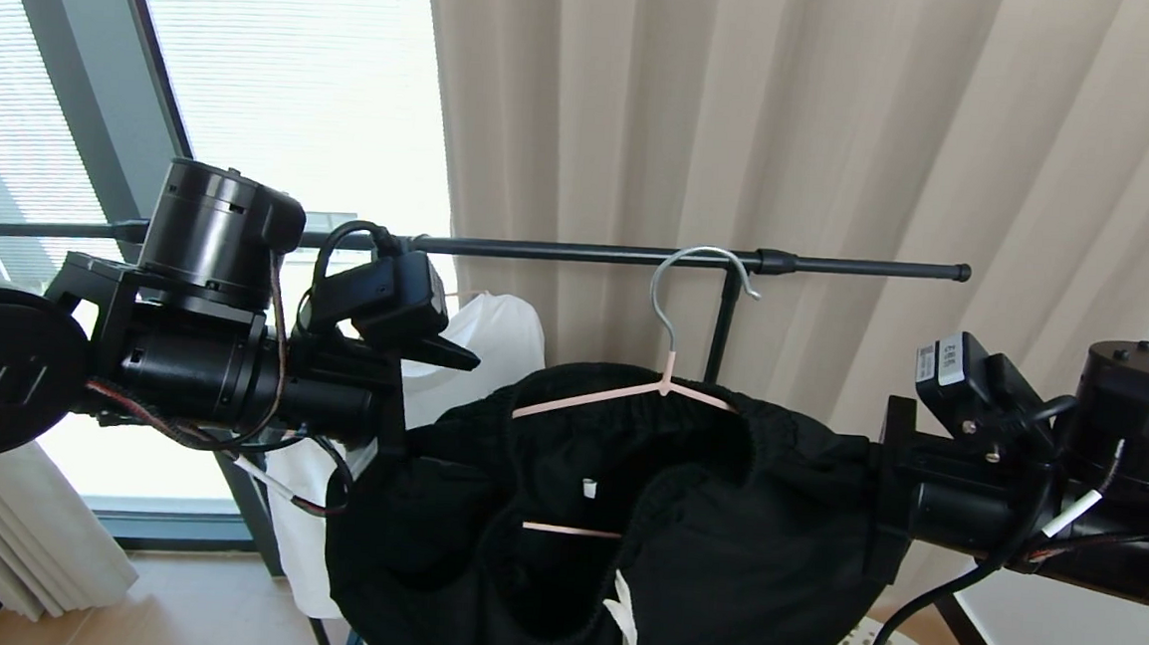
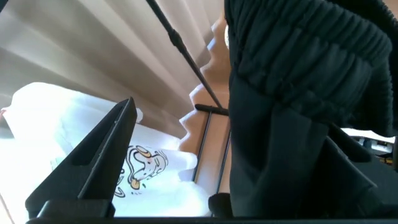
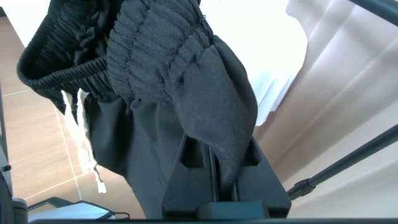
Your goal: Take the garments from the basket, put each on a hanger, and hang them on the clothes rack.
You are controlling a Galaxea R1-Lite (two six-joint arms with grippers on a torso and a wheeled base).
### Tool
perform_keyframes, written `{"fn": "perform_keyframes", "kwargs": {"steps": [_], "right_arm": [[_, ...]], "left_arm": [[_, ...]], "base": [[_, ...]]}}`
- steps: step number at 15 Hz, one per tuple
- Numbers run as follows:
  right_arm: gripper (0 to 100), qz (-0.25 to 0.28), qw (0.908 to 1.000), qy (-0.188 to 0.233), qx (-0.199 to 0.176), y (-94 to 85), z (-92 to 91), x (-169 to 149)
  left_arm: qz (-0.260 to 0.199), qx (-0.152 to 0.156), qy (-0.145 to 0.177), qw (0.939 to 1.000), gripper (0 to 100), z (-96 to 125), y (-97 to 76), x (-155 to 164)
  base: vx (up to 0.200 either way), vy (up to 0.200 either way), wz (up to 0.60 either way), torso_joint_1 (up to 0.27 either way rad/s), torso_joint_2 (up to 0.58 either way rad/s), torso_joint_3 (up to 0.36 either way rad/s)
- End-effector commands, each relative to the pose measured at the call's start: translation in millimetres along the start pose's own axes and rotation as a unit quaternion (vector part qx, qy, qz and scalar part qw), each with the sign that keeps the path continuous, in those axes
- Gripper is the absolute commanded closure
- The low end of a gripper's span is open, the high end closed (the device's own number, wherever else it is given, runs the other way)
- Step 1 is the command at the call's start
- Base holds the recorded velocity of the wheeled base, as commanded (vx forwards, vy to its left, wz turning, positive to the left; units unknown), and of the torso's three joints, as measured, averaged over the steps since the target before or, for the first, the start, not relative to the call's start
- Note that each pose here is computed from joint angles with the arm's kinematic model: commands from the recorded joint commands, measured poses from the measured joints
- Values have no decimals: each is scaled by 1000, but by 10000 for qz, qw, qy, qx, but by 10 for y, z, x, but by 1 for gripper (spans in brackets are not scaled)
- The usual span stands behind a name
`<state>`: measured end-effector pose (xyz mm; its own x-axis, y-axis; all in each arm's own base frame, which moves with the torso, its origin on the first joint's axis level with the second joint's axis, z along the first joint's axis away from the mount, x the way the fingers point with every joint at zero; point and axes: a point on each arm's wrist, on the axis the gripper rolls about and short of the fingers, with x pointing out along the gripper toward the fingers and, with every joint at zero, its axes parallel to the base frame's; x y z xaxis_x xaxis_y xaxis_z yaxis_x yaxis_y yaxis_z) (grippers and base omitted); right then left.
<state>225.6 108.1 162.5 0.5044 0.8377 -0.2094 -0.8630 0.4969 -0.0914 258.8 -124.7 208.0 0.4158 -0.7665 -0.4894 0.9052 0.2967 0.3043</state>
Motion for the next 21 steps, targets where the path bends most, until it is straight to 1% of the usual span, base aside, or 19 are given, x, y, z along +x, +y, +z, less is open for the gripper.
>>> {"fn": "perform_keyframes", "kwargs": {"steps": [1,4,6,8,12,13,15,16,21], "right_arm": [[100,49,10000,-19,-12,10,6,0],[100,78,10000,-32,-16,9,10,0],[100,91,9999,-40,-24,17,15,2],[100,95,9999,-85,-49,19,28,1],[100,104,9998,-144,-82,19,32,1],[100,119,9998,-147,-84,23,33,3],[100,142,9997,-152,-84,24,33,3],[100,215,9996,-164,-90,54,41,31],[100,205,9996,-176,-97,51,23,36]], "left_arm": [[-135,-64,-39,9999,0,42,-51,60],[-369,-91,-12,9993,0,48,-141,155],[-472,-49,-11,9989,0,65,-187,198],[-588,-61,35,9982,0,42,-236,247],[-599,-56,41,9982,0,43,-242,255],[-603,-60,46,9982,100,40,-241,260],[-609,-56,44,9981,100,43,-245,262],[-616,-52,42,9981,100,45,-248,264],[-572,-29,-2,9984,100,68,-248,227]], "base": [[0,0,0,0,0,0],[0,0,0,0,0,0],[0,0,0,0,0,0],[0,0,0,0,0,0],[0,0,0,0,0,0],[0,0,0,0,0,0],[0,0,0,0,0,0],[0,0,0,0,0,0],[0,0,0,0,0,0]]}}
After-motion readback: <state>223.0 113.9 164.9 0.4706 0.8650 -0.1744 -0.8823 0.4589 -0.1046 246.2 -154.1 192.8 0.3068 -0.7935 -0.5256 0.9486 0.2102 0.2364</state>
